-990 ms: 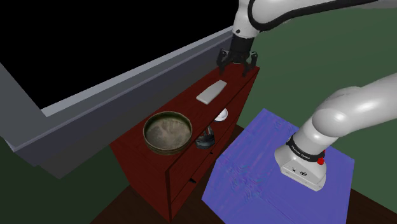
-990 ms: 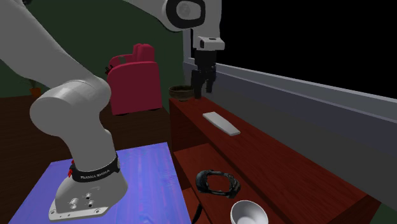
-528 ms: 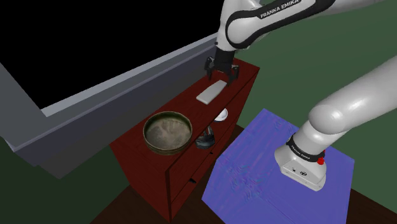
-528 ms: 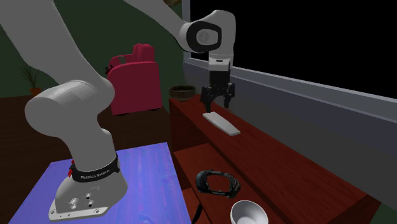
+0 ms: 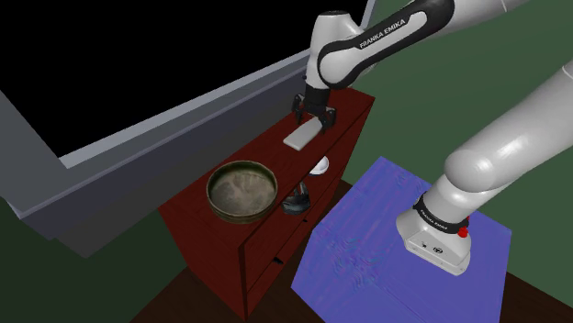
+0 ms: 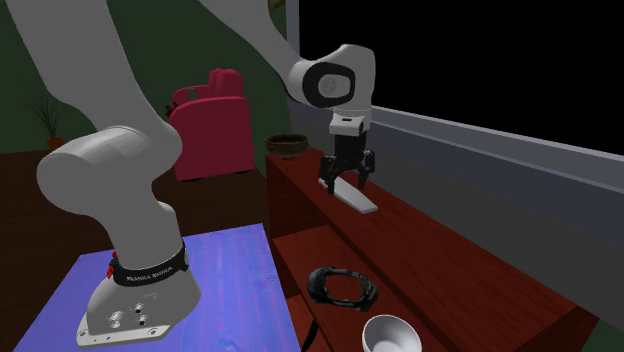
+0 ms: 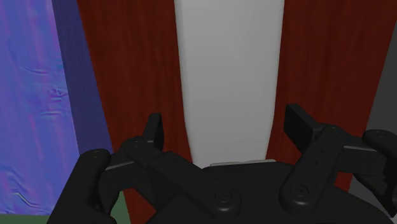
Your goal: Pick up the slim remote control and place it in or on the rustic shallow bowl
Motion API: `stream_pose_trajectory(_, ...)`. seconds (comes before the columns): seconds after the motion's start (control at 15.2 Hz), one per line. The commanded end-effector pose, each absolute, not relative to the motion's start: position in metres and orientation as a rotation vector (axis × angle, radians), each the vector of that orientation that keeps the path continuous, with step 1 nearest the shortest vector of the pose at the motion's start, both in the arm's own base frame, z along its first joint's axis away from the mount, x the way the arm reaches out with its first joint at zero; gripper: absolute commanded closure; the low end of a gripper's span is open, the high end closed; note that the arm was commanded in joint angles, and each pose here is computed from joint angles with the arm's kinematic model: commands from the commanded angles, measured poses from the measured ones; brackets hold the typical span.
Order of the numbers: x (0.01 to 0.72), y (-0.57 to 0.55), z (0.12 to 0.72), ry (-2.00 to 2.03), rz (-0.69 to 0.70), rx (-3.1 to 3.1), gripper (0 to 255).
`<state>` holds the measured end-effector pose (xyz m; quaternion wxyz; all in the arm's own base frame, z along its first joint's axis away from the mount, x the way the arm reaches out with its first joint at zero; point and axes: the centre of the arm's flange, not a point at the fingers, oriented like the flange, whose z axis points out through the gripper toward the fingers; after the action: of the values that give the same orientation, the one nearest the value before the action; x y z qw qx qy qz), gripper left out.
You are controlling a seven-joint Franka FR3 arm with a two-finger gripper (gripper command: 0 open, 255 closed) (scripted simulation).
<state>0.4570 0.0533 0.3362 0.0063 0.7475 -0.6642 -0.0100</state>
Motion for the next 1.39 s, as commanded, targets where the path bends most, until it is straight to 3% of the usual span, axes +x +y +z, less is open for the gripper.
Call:
stream_pose_trajectory(0.0,0.459,0.053,0.327,-2.087,-0.017,2.347,0)
stream_pose_trajectory(0.53,0.459,0.053,0.327,-2.087,-0.017,2.347,0)
stream_pose_trajectory(0.59,0.459,0.053,0.327,-2.087,-0.017,2.347,255)
stream_pose_trajectory(1.32,0.459,0.053,0.338,-2.087,-0.017,2.347,255)
